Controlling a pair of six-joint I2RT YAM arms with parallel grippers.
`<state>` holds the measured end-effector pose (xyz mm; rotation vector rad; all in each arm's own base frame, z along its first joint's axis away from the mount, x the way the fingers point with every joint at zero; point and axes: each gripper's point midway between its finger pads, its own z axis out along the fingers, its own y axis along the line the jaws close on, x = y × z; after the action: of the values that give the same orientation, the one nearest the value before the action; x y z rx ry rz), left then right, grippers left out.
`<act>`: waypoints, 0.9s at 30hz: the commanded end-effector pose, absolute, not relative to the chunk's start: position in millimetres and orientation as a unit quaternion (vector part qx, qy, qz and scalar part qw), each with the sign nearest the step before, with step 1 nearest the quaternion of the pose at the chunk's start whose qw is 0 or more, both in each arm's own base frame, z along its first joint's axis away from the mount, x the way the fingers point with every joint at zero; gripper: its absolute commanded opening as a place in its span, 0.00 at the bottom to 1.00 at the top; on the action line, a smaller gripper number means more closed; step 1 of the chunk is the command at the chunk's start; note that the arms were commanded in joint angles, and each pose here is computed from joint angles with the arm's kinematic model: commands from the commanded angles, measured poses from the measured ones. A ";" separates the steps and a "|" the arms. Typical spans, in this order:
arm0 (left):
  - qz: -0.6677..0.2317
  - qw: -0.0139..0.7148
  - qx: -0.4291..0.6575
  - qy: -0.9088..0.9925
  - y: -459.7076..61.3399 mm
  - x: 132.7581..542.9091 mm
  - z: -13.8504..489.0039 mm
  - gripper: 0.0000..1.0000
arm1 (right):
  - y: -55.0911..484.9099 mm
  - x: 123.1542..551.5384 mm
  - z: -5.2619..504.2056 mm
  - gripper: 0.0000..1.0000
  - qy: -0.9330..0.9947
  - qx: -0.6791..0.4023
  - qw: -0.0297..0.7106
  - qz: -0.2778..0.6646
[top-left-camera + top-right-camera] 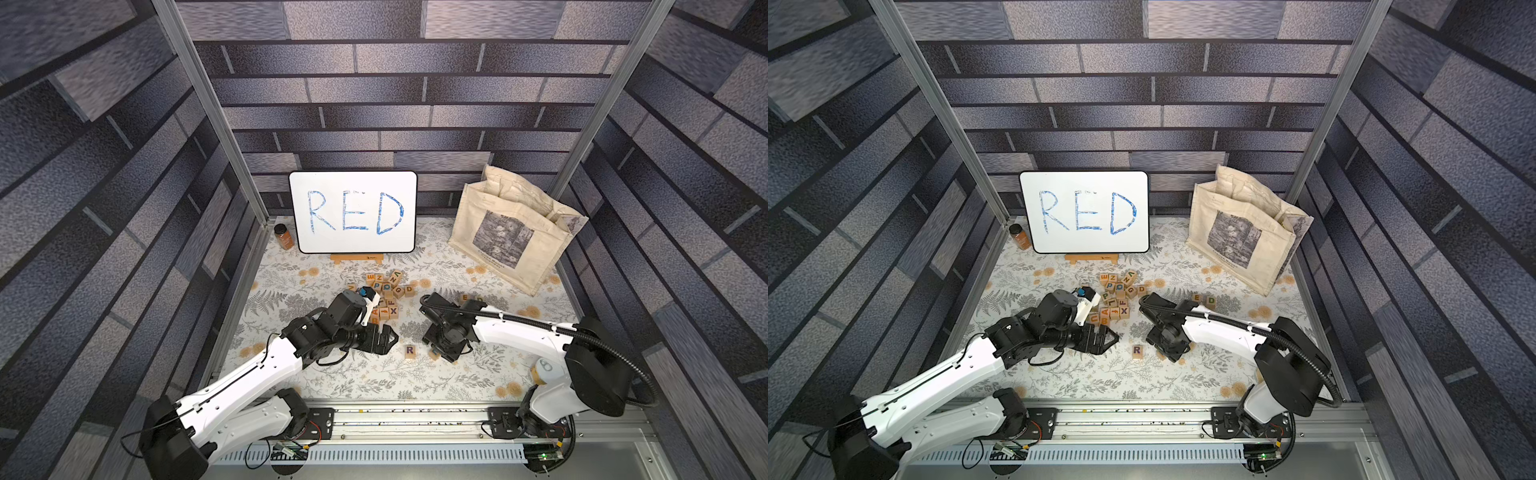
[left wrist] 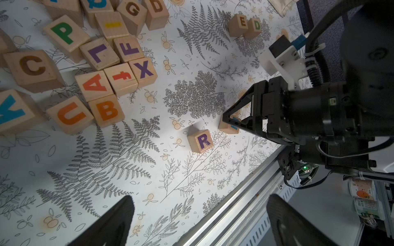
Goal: Assemble the uppercase word "red" with letter blocks
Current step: Pick up the letter block from the center of the board.
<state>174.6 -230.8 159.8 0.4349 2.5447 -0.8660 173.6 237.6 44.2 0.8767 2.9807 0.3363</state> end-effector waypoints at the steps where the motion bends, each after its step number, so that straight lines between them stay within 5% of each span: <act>1: -0.314 0.214 0.163 0.911 -232.0 177.8 163.5 1.00 | 225.5 164.3 30.5 0.55 0.935 0.345 -0.016 0.076; 11: -0.312 0.213 0.158 0.912 -230.0 180.8 162.8 1.00 | 218.7 164.0 19.8 0.45 0.937 0.343 -0.025 0.064; 18: -0.313 0.215 0.154 0.912 -229.5 182.8 163.0 1.00 | 213.7 169.3 25.7 0.29 0.955 0.293 -0.016 0.046; 27: -0.316 0.219 0.138 0.913 -229.1 181.8 159.3 1.00 | 222.8 171.7 31.2 0.25 0.979 0.196 -0.021 0.056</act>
<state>181.7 -228.8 159.3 0.4039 2.5426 -0.8624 177.0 230.5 33.2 0.6821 3.0644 0.2546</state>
